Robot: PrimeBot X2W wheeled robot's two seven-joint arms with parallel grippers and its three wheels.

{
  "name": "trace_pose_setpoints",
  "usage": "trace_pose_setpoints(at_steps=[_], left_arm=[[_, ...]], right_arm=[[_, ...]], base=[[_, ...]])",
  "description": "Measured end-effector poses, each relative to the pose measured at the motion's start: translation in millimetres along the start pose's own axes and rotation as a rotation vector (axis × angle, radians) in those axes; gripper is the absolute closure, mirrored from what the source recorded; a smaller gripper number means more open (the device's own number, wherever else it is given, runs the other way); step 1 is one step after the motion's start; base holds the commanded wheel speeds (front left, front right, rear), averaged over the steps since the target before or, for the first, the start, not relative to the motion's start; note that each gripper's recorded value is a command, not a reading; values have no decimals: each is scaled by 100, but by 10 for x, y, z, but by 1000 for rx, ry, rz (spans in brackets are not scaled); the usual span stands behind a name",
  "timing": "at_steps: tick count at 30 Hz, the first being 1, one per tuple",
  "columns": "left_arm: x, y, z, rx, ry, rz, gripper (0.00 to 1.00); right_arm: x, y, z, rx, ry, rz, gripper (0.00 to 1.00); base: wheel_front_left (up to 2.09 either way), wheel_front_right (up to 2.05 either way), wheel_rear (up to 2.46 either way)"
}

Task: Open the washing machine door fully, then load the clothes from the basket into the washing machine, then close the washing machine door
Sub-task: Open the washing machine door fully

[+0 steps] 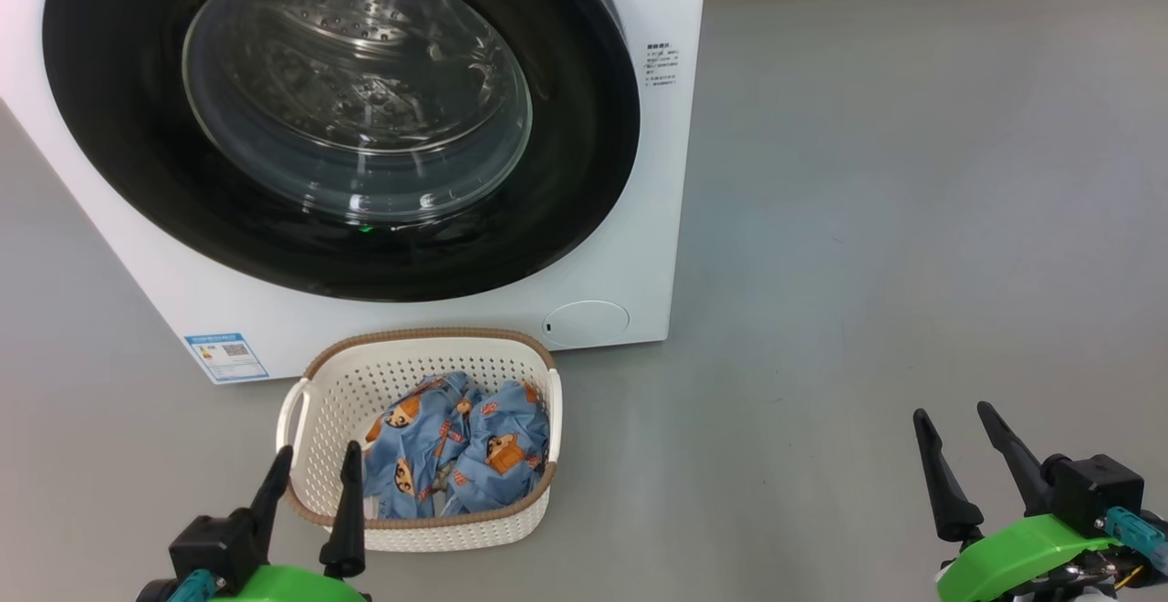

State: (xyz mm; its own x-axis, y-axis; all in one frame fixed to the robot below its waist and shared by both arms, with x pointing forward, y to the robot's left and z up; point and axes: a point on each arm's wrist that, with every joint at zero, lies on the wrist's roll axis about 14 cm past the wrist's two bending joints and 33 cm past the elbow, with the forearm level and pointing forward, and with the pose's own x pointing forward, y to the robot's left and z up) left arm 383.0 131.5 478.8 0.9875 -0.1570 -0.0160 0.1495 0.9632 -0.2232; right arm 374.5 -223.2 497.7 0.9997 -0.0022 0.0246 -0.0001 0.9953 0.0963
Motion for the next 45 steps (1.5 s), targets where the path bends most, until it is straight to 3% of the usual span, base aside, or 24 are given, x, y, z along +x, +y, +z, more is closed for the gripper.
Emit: trace_pose_setpoints(at_steps=[6, 7, 8, 22, 25, 34, 45], left_arm=[[2, -2, 13, 0, -4, -1, 0], [2, -4, 17, 0, -5, -1, 0], [2, -4, 19, 0, -6, -1, 0], [2, -26, 16, 1, -5, -8, 0], [5, -24, 6, 1, -2, -7, 0], [53, -19, -31, -2, 7, -6, 0], [397, -37, 55, 1, -23, -25, 0]], right_arm=[[3, 0, 12, 0, -4, 0, 0], [3, -2, 16, 0, -5, -1, 10], [2, -6, 18, 1, -6, -3, 100], [-3, -14, 0, 26, -1, -7, 100], [-2, -25, -22, 74, 6, -17, 100], [163, -56, -13, 368, 16, -61, 100], [762, -25, -61, 803, 88, -68, 100]], base=[[0, 0, 0], [0, 0, 0], [0, 0, 0], [0, 0, 0], [0, 0, 0], [0, 0, 0], [0, 0, 0]])
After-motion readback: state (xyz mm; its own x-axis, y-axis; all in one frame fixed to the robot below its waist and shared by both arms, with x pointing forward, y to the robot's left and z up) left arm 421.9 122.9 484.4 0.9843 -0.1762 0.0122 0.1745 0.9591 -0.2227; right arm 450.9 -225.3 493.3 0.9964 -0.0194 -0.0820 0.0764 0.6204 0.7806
